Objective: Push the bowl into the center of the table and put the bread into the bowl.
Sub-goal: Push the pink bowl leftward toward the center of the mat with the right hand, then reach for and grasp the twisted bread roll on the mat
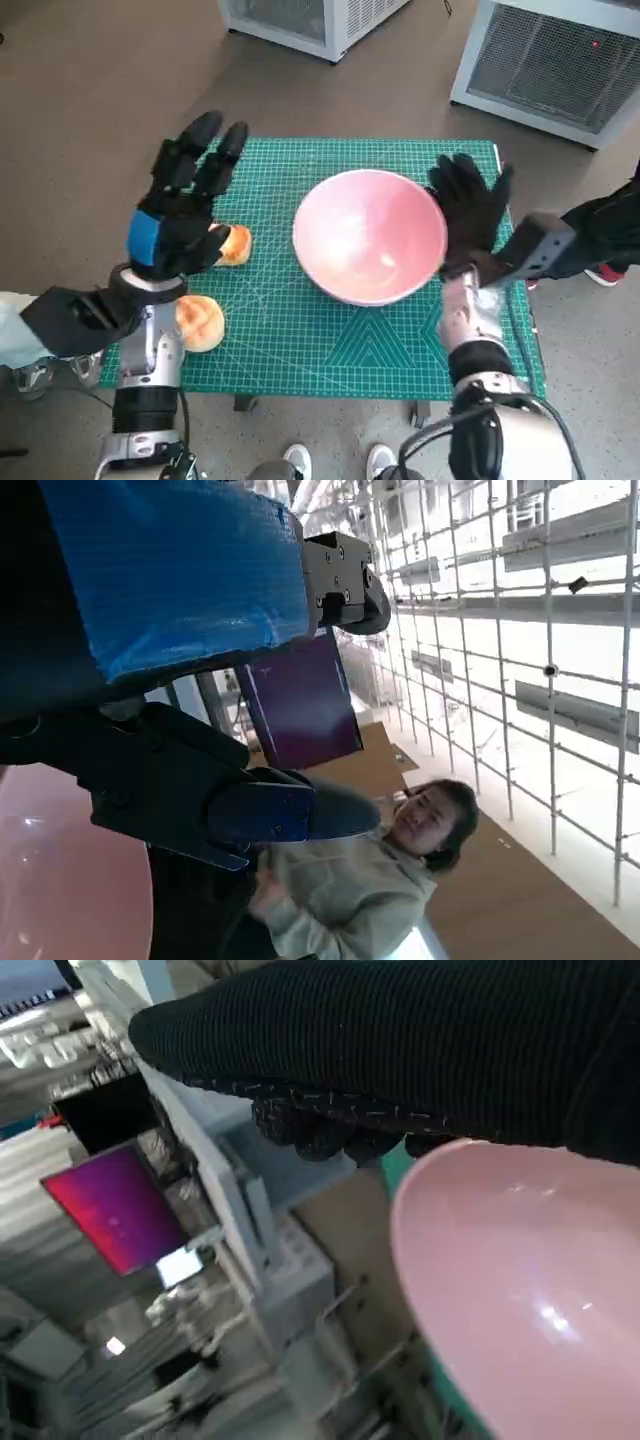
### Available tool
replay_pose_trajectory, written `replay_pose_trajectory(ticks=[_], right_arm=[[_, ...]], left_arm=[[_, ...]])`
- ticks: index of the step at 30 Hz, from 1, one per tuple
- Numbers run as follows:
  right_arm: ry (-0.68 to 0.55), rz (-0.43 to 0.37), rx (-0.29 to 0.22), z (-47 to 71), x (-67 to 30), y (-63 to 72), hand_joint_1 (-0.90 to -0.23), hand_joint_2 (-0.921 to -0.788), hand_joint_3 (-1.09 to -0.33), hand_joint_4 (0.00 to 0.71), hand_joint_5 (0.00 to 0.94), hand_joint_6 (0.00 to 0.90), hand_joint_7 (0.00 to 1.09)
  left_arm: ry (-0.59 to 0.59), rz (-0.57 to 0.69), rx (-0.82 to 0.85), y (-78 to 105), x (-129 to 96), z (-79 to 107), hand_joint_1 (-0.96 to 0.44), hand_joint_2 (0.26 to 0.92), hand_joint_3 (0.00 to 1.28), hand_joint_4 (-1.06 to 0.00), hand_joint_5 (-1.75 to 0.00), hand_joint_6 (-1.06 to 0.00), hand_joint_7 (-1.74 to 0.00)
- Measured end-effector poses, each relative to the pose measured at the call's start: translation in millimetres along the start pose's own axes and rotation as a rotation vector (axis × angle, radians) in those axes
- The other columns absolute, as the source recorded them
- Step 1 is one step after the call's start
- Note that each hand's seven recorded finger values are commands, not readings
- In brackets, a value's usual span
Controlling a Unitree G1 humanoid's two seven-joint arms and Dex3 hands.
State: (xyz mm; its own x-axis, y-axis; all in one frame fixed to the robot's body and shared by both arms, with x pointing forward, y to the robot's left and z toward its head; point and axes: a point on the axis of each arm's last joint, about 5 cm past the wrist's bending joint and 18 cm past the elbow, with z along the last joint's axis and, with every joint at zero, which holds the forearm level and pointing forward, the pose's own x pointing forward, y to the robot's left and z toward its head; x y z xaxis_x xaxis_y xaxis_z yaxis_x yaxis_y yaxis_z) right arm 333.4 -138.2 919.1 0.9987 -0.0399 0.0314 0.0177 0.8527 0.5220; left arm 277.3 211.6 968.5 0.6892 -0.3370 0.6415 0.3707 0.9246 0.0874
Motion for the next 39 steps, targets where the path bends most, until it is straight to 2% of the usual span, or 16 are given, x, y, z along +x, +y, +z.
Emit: replay_pose_trajectory(ticks=[15,25,32,35,39], right_arm=[[0.035,0.052,0.044,-2.0,5.0,21.7,-0.629,-0.921,-0.857,0.196,0.001,0.210,0.22],[0.053,0.066,0.046,-2.7,5.9,26.3,-0.630,-0.921,-0.874,0.197,0.001,0.222,0.21],[0.006,0.087,-0.041,5.9,8.2,21.6,-0.641,-0.921,-0.874,0.211,0.007,0.232,0.21],[-0.048,0.094,-0.075,13.1,9.9,18.5,-0.656,-0.921,-0.863,0.225,0.012,0.244,0.21],[-0.152,0.143,-0.153,24.8,11.6,15.6,-0.701,-0.921,-0.833,0.233,0.012,0.252,0.21]], left_arm=[[0.006,0.033,0.019,1.7,-9.3,2.7,-0.66,0.921,0.33,-0.21,-0.01,-0.05,-0.45],[0.001,0.051,0.027,1.8,-12.3,4.6,-0.66,0.921,0.34,-0.21,-0.01,-0.06,-0.44],[0.001,0.062,0.023,-0.6,-12.5,3.7,-0.66,0.921,0.34,-0.21,0.00,-0.06,-0.43],[0.005,0.063,0.023,-1.8,-12.6,3.0,-0.66,0.921,0.34,-0.21,0.00,-0.06,-0.42],[0.010,0.059,0.023,-3.8,-11.7,2.1,-0.66,0.921,0.34,-0.21,0.00,-0.05,-0.41]])
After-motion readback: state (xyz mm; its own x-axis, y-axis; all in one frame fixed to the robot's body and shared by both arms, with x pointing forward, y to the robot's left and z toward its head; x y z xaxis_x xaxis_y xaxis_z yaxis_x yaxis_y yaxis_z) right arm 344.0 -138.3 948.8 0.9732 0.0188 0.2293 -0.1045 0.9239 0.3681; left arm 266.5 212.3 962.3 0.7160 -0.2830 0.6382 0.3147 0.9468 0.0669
